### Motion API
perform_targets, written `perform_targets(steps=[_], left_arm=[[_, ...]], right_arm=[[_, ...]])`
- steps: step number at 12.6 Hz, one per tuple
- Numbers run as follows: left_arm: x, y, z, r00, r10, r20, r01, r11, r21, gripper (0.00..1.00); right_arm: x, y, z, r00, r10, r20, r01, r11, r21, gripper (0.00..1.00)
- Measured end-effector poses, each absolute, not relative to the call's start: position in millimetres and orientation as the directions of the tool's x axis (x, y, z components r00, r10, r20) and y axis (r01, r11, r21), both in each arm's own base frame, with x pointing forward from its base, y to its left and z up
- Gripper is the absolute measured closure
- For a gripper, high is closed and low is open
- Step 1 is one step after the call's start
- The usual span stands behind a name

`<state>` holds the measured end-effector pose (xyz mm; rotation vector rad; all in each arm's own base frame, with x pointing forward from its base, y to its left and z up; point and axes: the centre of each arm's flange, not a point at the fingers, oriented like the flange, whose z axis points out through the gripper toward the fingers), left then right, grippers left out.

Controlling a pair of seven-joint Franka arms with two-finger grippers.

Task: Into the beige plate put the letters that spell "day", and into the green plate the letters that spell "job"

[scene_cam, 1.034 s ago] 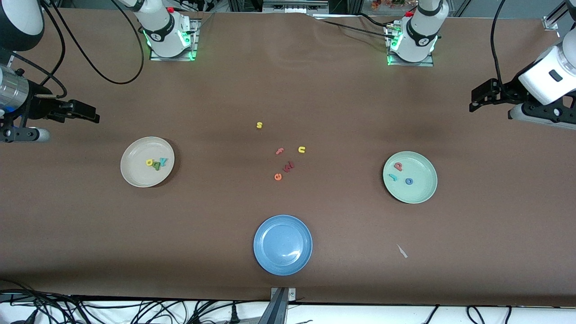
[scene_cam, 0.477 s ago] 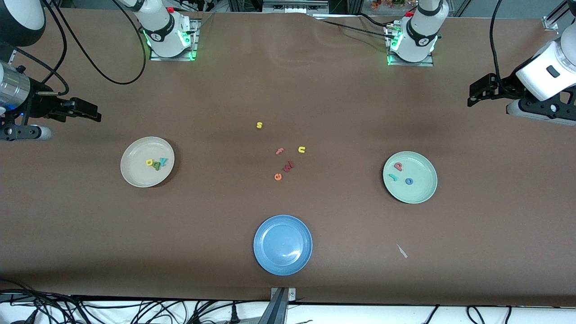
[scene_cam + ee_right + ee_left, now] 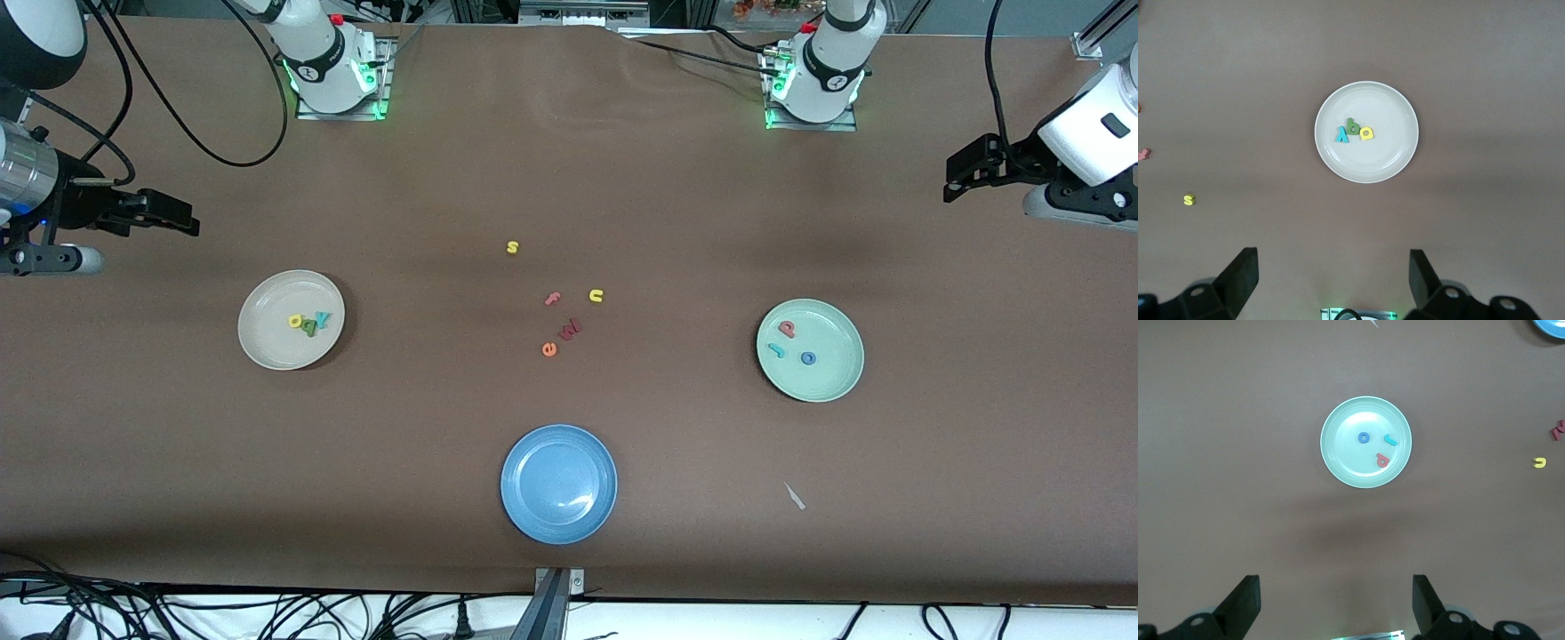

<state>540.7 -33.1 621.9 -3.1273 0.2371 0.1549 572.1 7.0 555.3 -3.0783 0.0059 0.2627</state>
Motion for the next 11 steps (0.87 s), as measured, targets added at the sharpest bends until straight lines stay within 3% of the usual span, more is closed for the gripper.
perform_targets(steps=[11], left_arm=[[551,-41,611,0.979,-0.165,-0.117,-0.167,-0.986,-0.007,0.00]], right_arm=[[577,6,568,0.990,-0.002,-0.140,-0.008,-0.999,-0.044,0.00]])
